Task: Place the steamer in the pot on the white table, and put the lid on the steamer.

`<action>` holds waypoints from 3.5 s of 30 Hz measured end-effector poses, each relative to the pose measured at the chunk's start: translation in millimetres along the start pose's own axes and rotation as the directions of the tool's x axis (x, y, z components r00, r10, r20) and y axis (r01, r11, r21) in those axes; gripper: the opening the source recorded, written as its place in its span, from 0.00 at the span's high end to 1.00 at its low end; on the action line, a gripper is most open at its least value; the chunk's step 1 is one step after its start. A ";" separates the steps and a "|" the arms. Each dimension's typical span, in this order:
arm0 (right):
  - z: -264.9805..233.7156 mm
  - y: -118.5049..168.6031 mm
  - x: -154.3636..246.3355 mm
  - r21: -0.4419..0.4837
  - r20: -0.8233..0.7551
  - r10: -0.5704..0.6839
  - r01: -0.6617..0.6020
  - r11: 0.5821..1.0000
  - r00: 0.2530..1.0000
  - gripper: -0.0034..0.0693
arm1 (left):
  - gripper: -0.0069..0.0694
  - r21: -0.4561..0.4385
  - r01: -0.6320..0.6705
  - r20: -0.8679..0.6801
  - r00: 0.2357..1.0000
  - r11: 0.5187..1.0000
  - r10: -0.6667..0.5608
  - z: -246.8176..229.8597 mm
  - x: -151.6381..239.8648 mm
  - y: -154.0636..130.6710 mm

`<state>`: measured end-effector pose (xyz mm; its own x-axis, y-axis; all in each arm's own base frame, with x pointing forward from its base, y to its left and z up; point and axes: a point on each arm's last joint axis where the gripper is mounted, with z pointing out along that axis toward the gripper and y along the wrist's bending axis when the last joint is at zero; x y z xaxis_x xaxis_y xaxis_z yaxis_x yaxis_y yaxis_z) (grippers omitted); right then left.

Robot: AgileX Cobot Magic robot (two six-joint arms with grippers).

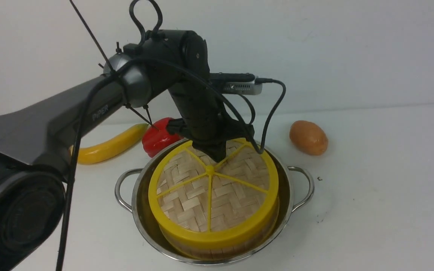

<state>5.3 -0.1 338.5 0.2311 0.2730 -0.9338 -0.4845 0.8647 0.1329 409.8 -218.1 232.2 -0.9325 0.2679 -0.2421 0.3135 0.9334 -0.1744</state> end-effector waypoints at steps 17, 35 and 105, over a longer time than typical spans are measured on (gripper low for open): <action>0.0 -0.4 -0.1 0.004 0.001 -0.023 0.023 1.000 1.000 0.96 | 0.99 0.137 -0.054 0.091 0.995 0.989 0.042 -43.3 -18.5 -26.4; 0.0 -0.4 -0.2 0.004 0.002 -0.024 0.024 1.000 1.000 0.96 | 0.99 0.133 -0.241 0.341 0.922 0.961 0.183 -195.7 67.7 -35.5; 0.0 -0.4 -0.1 0.005 0.001 -0.024 0.024 1.000 1.000 0.96 | 0.98 -0.034 -0.231 0.828 0.539 0.972 0.158 -234.3 336.1 31.6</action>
<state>5.5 -0.5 338.6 0.2436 0.2531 -0.9363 -0.4749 0.8728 0.1123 64.3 -42.7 369.0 -0.3046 0.0940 -0.9478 0.5144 0.8538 -0.0807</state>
